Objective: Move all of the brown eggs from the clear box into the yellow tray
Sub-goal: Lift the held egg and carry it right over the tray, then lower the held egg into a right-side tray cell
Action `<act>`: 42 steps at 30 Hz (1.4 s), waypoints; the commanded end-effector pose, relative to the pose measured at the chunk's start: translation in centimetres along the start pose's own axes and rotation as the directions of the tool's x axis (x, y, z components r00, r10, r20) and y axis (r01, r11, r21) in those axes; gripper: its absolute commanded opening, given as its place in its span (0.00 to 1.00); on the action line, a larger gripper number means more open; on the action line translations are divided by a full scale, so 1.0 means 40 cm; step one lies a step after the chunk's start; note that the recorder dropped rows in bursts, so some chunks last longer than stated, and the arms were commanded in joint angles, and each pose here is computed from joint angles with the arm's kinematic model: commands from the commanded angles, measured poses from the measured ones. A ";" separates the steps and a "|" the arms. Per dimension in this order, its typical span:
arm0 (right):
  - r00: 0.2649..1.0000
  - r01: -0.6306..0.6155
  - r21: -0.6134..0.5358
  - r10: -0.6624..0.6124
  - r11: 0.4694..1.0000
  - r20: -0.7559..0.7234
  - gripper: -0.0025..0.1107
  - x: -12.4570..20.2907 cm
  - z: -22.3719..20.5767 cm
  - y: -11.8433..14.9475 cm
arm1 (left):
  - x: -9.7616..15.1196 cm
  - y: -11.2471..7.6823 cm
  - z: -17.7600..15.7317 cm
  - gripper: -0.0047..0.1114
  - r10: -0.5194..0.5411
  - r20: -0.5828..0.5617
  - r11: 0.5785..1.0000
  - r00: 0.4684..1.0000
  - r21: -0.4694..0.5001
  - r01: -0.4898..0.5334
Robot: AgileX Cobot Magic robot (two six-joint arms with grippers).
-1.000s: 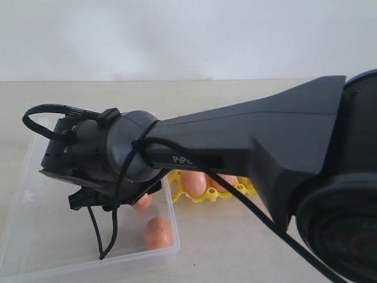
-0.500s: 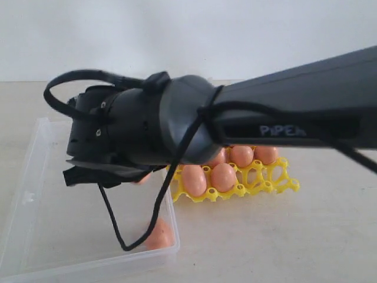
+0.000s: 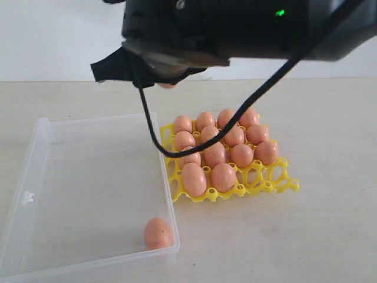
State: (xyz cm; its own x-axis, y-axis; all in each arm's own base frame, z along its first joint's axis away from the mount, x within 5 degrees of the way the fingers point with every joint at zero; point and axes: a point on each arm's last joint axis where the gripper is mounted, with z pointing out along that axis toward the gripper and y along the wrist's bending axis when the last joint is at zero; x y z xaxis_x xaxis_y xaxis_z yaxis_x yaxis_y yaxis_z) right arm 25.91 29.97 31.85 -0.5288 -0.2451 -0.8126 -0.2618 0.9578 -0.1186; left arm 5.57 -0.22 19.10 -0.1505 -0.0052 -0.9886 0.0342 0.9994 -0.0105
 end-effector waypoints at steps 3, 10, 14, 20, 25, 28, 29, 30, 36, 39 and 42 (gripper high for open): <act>0.999 -0.003 0.083 -0.001 0.997 0.041 0.02 -0.038 -0.035 -0.074 | -0.003 -0.001 -0.001 0.00 -0.004 0.007 1.000 1.000 0.005 0.004; 0.998 -0.055 0.177 0.052 0.983 0.021 0.02 -0.025 -0.039 -0.144 | -0.003 -0.001 -0.001 0.00 -0.004 0.007 1.000 1.000 0.005 0.004; 0.985 -0.168 0.230 0.172 0.959 0.002 0.02 0.029 -0.037 -0.203 | -0.003 -0.001 -0.001 0.00 -0.004 0.007 1.000 1.000 0.005 0.004; 0.965 -0.215 0.301 0.250 0.929 -0.083 0.02 0.177 -0.040 -0.301 | -0.003 -0.001 -0.001 0.00 -0.004 0.007 1.000 1.000 0.005 0.004; 0.977 -0.123 0.216 0.156 0.969 -0.143 0.02 0.281 -0.012 -0.339 | -0.003 -0.001 -0.001 0.00 -0.004 0.007 1.000 1.000 0.005 0.004; 0.994 0.031 0.000 -0.031 1.000 -0.109 0.02 0.302 0.005 -0.304 | -0.003 -0.001 -0.001 0.00 -0.004 0.007 1.000 1.000 0.005 0.004; 0.992 0.097 -0.076 -0.103 0.992 -0.073 0.02 0.306 0.007 -0.289 | -0.003 -0.001 -0.001 0.00 -0.004 0.007 1.000 1.000 0.005 0.004; 0.989 0.131 -0.109 -0.137 0.985 -0.049 0.02 0.304 0.009 -0.281 | -0.003 -0.001 -0.001 0.00 -0.004 0.007 1.000 1.000 0.005 0.004; 0.972 0.232 -0.164 -0.234 0.959 0.007 0.02 0.297 0.007 -0.268 | -0.003 -0.001 -0.001 0.00 -0.004 0.007 1.000 1.000 0.005 0.004; 0.995 0.065 -0.133 -0.074 0.989 -0.064 0.02 0.308 0.015 -0.287 | -0.003 -0.001 -0.001 0.00 -0.004 0.007 1.000 1.000 0.005 0.004; 0.982 -0.126 -0.083 0.112 0.989 -0.152 0.02 0.346 0.035 -0.340 | -0.003 -0.001 -0.001 0.00 -0.004 0.007 1.000 1.000 0.005 0.004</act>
State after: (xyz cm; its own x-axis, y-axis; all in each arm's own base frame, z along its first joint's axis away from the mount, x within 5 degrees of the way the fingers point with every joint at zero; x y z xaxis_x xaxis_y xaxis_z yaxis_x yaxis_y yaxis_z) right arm 23.18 14.96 21.91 -0.6223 -0.2474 -0.7426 -0.3355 0.9415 -0.0324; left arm 5.57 -0.22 19.10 -0.1505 -0.0052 -0.9886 0.0342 0.9994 -0.0105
